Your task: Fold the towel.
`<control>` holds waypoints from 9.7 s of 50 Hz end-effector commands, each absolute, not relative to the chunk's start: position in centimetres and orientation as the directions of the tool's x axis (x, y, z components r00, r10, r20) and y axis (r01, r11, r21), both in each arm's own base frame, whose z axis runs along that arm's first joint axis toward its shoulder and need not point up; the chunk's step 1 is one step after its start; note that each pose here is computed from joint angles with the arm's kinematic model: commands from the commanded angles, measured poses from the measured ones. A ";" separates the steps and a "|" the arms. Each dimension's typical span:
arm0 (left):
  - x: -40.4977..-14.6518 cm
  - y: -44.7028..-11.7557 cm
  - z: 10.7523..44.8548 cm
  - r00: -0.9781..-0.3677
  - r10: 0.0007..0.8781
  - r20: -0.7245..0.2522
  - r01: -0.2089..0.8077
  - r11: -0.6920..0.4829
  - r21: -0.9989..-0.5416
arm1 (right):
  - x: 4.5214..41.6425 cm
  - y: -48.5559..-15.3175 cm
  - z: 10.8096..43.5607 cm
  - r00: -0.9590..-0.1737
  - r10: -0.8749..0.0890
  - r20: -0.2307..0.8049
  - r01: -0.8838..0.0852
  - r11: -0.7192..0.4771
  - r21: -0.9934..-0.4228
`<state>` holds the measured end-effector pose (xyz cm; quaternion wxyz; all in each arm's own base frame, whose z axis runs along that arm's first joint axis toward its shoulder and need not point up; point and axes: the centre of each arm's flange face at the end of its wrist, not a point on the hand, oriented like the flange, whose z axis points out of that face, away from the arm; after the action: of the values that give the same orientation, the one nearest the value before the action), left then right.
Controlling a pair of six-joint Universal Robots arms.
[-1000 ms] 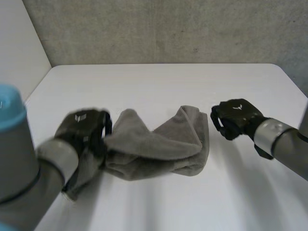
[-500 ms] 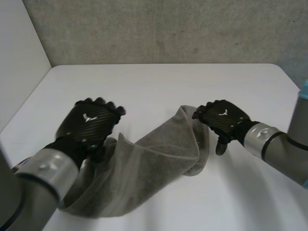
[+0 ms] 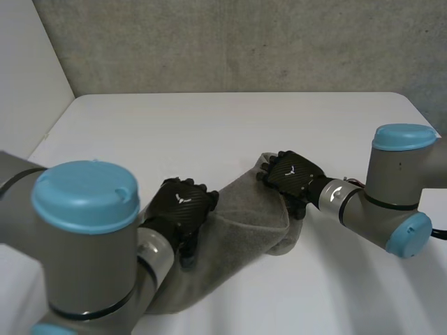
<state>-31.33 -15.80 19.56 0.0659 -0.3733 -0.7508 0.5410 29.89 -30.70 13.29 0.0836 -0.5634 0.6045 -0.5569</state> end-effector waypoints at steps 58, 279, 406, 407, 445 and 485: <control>-25.7 -24.0 17.3 -0.942 0.236 -0.239 0.283 0.177 -0.942 | 27.1 -21.2 16.8 -0.424 -0.866 0.265 -0.584 0.038 -0.811; -22.1 -24.8 14.2 -0.960 0.168 -0.226 0.260 0.224 -0.939 | 20.2 -25.3 13.1 -0.349 -0.596 0.723 -0.660 -0.392 -0.641; -27.0 -37.0 39.8 -0.984 0.145 0.105 -0.153 -0.375 -0.914 | 24.2 -36.0 39.0 -0.869 -0.156 0.470 -0.306 -0.578 -0.757; -27.0 -37.0 39.8 -0.984 0.145 0.105 -0.153 -0.374 -0.915 | 24.2 -36.0 39.0 -0.869 -0.156 0.470 -0.306 -0.578 -0.757; -20.5 -27.3 16.3 -0.977 0.212 -0.029 0.078 0.230 -0.970 | 19.2 -29.0 17.6 -0.573 -0.527 0.628 -0.715 -0.052 -0.697; -25.2 -39.7 13.5 -0.967 0.252 -0.031 0.088 0.217 -0.972 | 23.5 -42.2 15.8 -0.557 -0.488 0.672 -0.763 -0.019 -0.646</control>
<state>-23.92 -35.92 15.01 0.0770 -0.1163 -0.7785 0.6120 22.02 -38.89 17.47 -0.1053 -0.4717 0.6971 -0.5295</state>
